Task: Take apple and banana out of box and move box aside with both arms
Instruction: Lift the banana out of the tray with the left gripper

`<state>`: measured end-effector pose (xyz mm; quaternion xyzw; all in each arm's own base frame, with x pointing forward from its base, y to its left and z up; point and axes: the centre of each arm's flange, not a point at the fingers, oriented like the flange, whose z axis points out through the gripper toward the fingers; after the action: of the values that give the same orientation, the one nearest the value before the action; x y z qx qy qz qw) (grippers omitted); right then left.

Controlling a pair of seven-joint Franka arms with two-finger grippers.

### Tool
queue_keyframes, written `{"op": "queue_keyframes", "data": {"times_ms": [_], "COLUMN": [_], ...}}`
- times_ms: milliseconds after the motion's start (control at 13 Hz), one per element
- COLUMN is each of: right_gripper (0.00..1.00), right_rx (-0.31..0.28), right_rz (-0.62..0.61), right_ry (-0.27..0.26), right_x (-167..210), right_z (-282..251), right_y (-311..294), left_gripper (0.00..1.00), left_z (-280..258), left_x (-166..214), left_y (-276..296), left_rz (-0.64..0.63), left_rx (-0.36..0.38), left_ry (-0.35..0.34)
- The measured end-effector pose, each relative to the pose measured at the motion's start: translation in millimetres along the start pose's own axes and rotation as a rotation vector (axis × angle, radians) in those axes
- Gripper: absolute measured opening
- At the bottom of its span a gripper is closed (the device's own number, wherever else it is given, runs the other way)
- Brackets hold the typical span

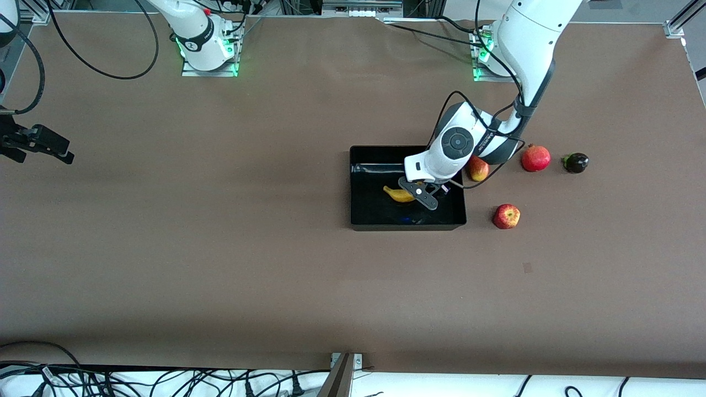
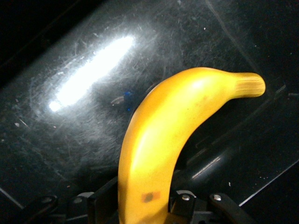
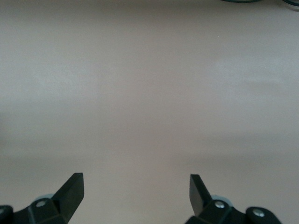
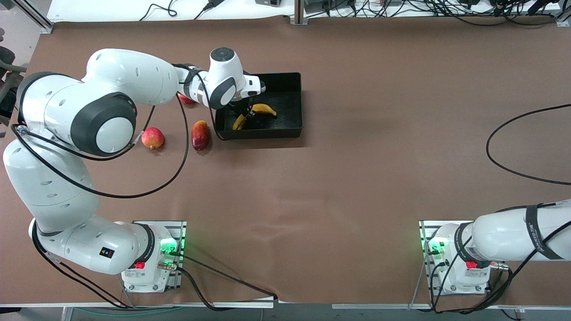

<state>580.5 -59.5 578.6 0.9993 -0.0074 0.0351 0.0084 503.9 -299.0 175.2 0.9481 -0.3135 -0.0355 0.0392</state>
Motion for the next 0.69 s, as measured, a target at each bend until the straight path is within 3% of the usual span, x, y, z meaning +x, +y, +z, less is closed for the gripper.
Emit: {"op": "queue_keyframes", "data": {"times_ms": [232,695], "right_gripper": [1.0,1.0], "right_rx": [0.0,0.0], "right_rz": [0.0,0.0], "right_ry": [0.0,0.0], "right_x": [0,0], "right_z": [0,0], "right_y": [0,0], "left_gripper": [0.34,0.34], "left_z": [-34,-175], "left_x": [2,-21], "left_y": [0,-32], "left_rz": [0.0,-0.108], "left_rx": [0.009,-0.008], "left_ry": [-0.014,0.008]}}
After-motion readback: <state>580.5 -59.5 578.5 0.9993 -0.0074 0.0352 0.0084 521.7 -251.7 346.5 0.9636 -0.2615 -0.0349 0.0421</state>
